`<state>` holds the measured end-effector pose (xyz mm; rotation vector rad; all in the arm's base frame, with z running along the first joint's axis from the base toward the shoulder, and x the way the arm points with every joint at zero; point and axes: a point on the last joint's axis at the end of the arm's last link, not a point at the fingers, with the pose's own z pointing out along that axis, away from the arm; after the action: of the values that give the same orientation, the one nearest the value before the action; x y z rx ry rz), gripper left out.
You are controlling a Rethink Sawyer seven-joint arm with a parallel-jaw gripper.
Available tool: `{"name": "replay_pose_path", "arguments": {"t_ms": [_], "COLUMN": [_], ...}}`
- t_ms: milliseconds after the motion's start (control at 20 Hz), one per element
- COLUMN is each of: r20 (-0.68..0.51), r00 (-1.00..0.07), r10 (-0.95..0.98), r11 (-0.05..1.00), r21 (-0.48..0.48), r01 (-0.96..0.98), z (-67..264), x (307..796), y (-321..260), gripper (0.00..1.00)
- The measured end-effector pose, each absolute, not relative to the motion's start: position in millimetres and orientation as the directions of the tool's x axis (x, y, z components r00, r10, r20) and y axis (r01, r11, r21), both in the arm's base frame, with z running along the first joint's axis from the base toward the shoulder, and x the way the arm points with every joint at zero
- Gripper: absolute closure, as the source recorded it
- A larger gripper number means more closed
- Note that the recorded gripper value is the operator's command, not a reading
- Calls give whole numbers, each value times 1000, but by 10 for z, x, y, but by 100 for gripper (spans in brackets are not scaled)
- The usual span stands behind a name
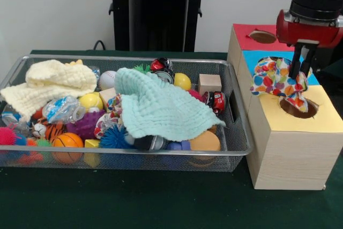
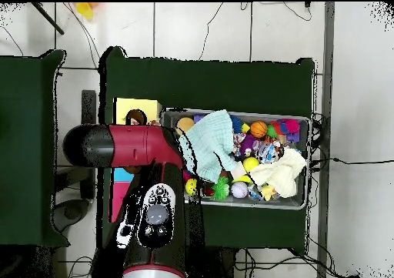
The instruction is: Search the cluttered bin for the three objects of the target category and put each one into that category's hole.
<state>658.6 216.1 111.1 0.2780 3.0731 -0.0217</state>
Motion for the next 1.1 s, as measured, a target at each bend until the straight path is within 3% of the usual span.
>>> {"name": "replay_pose_path", "arguments": {"t_ms": [1100], "r20": [-98], "r00": [-978], "r10": [183], "r11": [983], "r21": [7], "r01": [183], "z": [922], "x": [6875], "y": [2218], "gripper": [100]}}
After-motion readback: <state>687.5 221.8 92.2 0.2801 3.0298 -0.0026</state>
